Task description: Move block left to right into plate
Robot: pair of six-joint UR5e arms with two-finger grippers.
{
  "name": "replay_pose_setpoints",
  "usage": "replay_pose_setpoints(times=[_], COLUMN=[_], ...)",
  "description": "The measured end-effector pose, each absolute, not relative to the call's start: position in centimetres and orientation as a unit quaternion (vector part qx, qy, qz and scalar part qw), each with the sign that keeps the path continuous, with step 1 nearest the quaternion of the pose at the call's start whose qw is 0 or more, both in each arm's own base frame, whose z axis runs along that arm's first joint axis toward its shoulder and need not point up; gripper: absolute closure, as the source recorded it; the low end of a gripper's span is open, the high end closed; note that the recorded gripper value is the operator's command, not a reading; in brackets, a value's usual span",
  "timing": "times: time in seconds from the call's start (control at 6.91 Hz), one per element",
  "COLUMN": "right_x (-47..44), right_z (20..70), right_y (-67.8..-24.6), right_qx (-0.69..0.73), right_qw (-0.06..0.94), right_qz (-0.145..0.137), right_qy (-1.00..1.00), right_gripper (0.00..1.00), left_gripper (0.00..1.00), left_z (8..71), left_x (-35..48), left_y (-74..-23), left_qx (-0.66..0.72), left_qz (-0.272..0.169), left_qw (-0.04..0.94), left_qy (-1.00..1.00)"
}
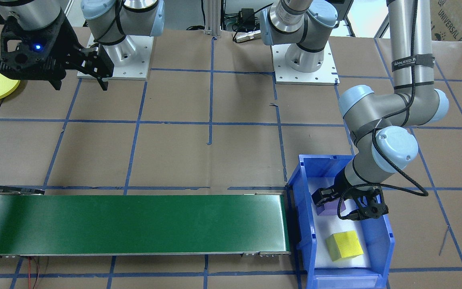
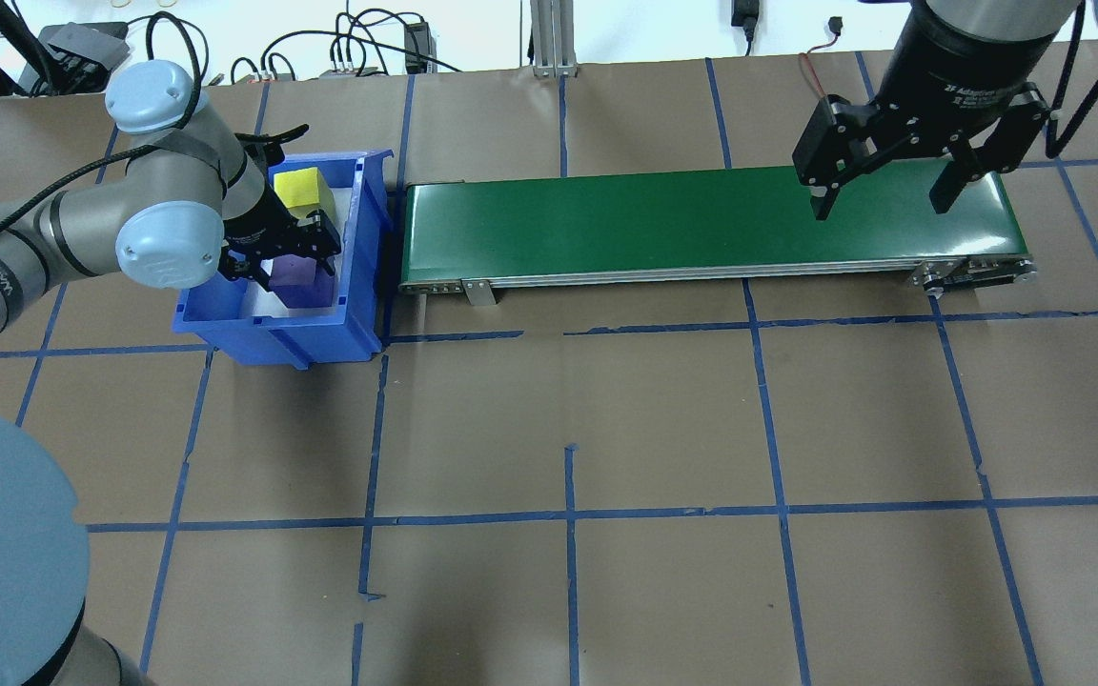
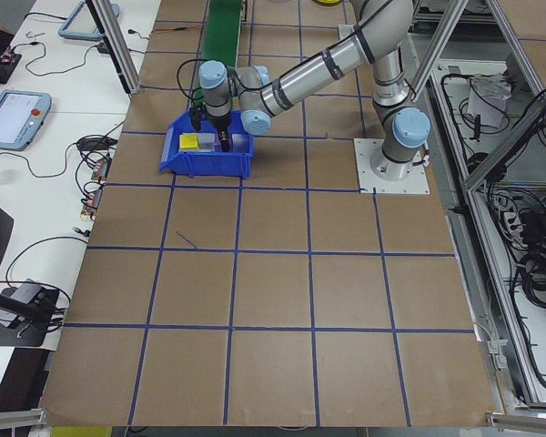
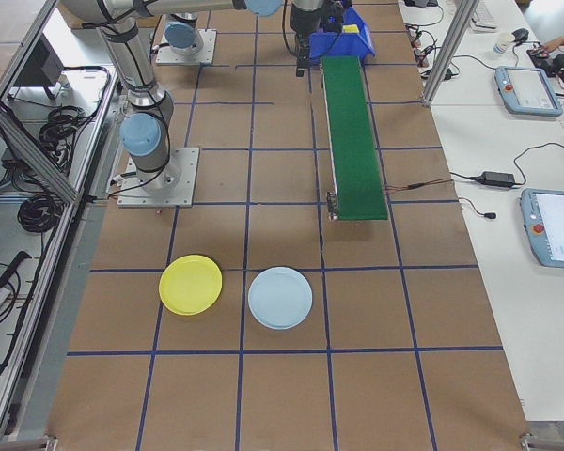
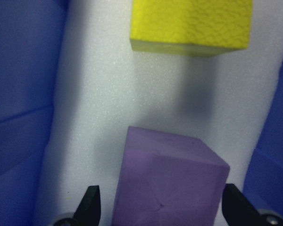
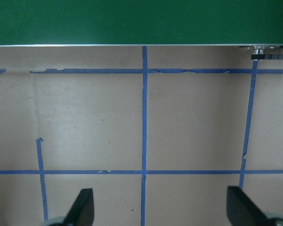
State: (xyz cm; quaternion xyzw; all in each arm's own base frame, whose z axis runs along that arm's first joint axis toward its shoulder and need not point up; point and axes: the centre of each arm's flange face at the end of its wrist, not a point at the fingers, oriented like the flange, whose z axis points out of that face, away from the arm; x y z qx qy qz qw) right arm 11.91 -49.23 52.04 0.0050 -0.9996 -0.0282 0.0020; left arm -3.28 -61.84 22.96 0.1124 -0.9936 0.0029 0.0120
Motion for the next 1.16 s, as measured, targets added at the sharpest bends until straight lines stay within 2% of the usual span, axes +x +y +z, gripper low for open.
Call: replay_pose_setpoints(times=[0.29,0.58,0.87,1.16], right_x=[11.6,11.7,11.9,11.8], right_z=[51.9,51.7,51.5,51.5], right_y=[-49.8,-49.8,-49.9,-50.0], right_qx=[0.0,0.0,0.0,-0.001], right_qw=[0.002,-0.003,-0.011,-0.012], right_qz=[-0.026,-0.027,-0.024,-0.022], right_qy=[-1.0,-1.0,-1.0,-1.0], right_gripper=[0.0,0.0,0.0,0.0], left_gripper=[0.47,0.47,0.47,0.47], left_z=[27.2,35.4,41.7,39.8], left_x=[-3.4,-6.1,-15.7,-21.8], left_y=[-62.5,-62.2,-60.2,-60.2], left_qx=[0.107,0.083,0.06,0.091], left_qz=[0.042,0.105,0.158,0.155], left_qw=[0.011,0.011,0.029,0.052], left_qy=[-0.993,-0.991,-0.985,-0.982])
